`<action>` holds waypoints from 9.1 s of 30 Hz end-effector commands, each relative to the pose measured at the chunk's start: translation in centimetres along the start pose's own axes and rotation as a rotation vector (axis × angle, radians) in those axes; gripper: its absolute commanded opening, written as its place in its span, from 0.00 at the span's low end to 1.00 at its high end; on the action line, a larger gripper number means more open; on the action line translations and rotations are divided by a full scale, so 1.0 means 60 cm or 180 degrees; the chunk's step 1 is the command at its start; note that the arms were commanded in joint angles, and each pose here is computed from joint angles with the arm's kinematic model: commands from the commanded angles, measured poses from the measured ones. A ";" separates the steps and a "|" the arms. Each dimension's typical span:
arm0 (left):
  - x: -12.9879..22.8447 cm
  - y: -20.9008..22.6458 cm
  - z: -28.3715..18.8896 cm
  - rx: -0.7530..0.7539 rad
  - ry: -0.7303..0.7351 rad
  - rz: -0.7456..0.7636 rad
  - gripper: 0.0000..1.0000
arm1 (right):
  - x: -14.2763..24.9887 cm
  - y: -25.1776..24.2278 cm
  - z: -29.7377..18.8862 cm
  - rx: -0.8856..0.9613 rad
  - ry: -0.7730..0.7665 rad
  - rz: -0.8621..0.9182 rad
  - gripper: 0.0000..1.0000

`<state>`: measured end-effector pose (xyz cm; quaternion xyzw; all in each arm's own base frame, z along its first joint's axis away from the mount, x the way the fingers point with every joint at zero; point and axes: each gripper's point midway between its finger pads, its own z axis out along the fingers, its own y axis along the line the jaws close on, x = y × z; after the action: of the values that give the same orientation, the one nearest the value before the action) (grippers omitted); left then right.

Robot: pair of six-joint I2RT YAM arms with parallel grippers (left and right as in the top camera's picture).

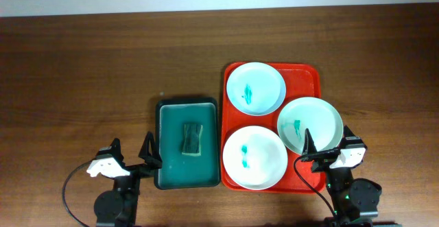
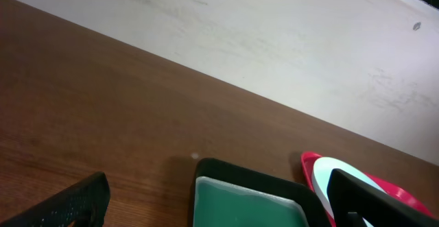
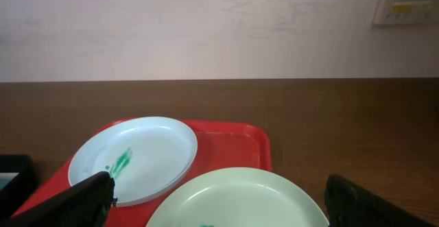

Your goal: Clean dirty plates on tray and stack at the side

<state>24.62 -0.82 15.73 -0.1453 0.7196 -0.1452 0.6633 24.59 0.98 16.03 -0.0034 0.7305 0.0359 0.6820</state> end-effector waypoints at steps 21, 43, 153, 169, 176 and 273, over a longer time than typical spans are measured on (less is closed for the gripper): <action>0.001 0.000 -0.001 0.0014 0.0004 0.0051 0.99 | 0.005 0.000 0.000 -0.0009 0.0014 -0.0009 0.98; 0.002 0.000 0.000 0.0012 0.0009 0.0052 1.00 | 0.005 0.000 0.000 -0.0009 0.0014 -0.0009 0.98; 0.342 -0.080 0.088 -0.0686 0.5314 0.1126 0.00 | 0.298 0.102 -0.002 0.0248 0.4751 0.1232 0.07; 0.409 -0.415 0.047 0.1131 0.4891 0.1186 0.00 | 0.298 0.077 0.006 0.0475 0.4677 0.1339 0.04; 0.443 -0.277 0.122 0.0021 0.4557 0.1925 0.00 | 0.298 0.076 0.000 0.0490 0.4724 0.1338 0.04; -0.162 -0.074 0.066 -0.0907 0.2716 -0.0075 0.99 | -0.126 0.399 0.055 0.0276 0.1328 -0.1539 0.04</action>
<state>29.35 -1.20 25.67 -0.1766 0.9408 -0.1008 0.2713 27.07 25.16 21.41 -0.1742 0.8589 -0.1415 0.4603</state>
